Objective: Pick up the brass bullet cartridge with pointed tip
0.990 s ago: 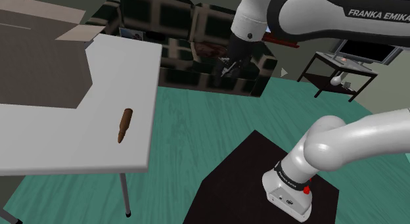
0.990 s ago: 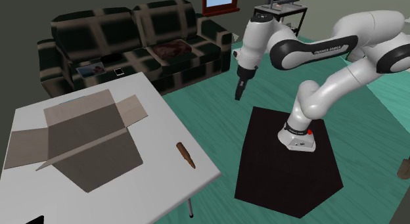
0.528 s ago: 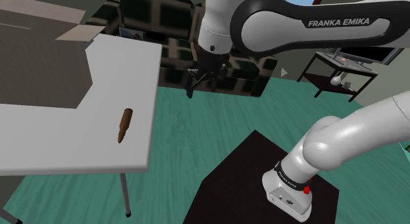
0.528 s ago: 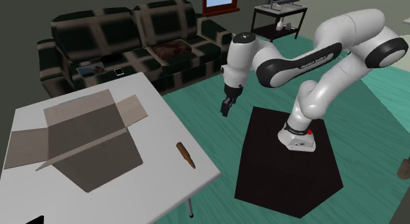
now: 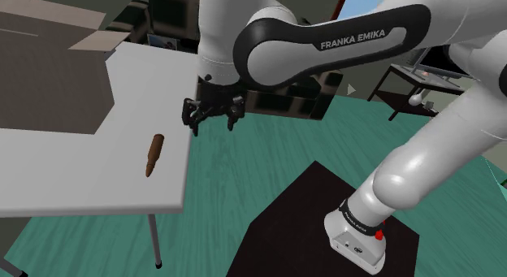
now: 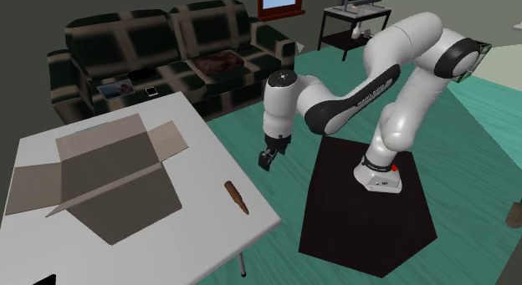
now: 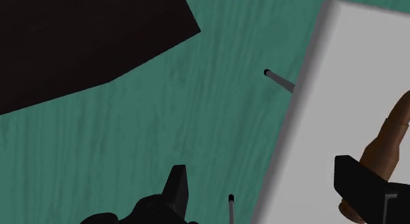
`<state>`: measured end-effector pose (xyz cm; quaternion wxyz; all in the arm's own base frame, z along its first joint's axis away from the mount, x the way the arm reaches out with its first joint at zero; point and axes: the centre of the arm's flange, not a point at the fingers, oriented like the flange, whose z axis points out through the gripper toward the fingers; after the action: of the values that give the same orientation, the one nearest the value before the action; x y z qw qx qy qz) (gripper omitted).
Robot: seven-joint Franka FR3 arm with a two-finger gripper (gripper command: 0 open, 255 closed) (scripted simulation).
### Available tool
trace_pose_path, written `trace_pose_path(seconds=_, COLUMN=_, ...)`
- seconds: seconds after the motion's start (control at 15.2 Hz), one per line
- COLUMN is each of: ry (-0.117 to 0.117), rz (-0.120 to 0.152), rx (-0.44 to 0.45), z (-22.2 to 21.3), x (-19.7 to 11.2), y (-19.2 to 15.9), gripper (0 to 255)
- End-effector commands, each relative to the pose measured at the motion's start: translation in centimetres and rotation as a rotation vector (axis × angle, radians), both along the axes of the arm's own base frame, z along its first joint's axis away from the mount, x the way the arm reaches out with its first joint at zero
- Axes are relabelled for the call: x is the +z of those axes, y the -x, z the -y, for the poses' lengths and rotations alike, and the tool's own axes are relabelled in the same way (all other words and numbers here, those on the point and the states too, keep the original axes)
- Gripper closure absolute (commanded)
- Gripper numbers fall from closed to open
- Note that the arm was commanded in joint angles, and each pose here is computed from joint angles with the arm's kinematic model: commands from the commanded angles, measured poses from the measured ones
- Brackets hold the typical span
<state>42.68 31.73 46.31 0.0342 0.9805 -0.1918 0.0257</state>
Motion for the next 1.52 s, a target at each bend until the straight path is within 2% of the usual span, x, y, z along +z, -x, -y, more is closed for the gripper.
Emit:
trace_pose_path(seconds=0.0, ry=-0.007, rz=-0.002, rx=-0.044, z=-1.9, x=-1.4, y=-1.8, gripper=0)
trace_pose_path(seconds=0.73, ry=-0.032, rz=-0.020, rx=-0.257, z=-11.1, x=-7.8, y=-11.0, gripper=0)
trace_pose_path(seconds=1.19, ry=-0.032, rz=-0.020, rx=-0.257, z=-11.1, x=-11.5, y=-11.0, gripper=0)
trace_pose_path(seconds=1.39, ry=-0.032, rz=-0.020, rx=-0.257, z=-11.1, x=-11.8, y=-11.0, gripper=0)
trace_pose_path(seconds=1.45, ry=-0.032, rz=-0.020, rx=-0.257, z=-11.1, x=-11.8, y=-10.9, gripper=255)
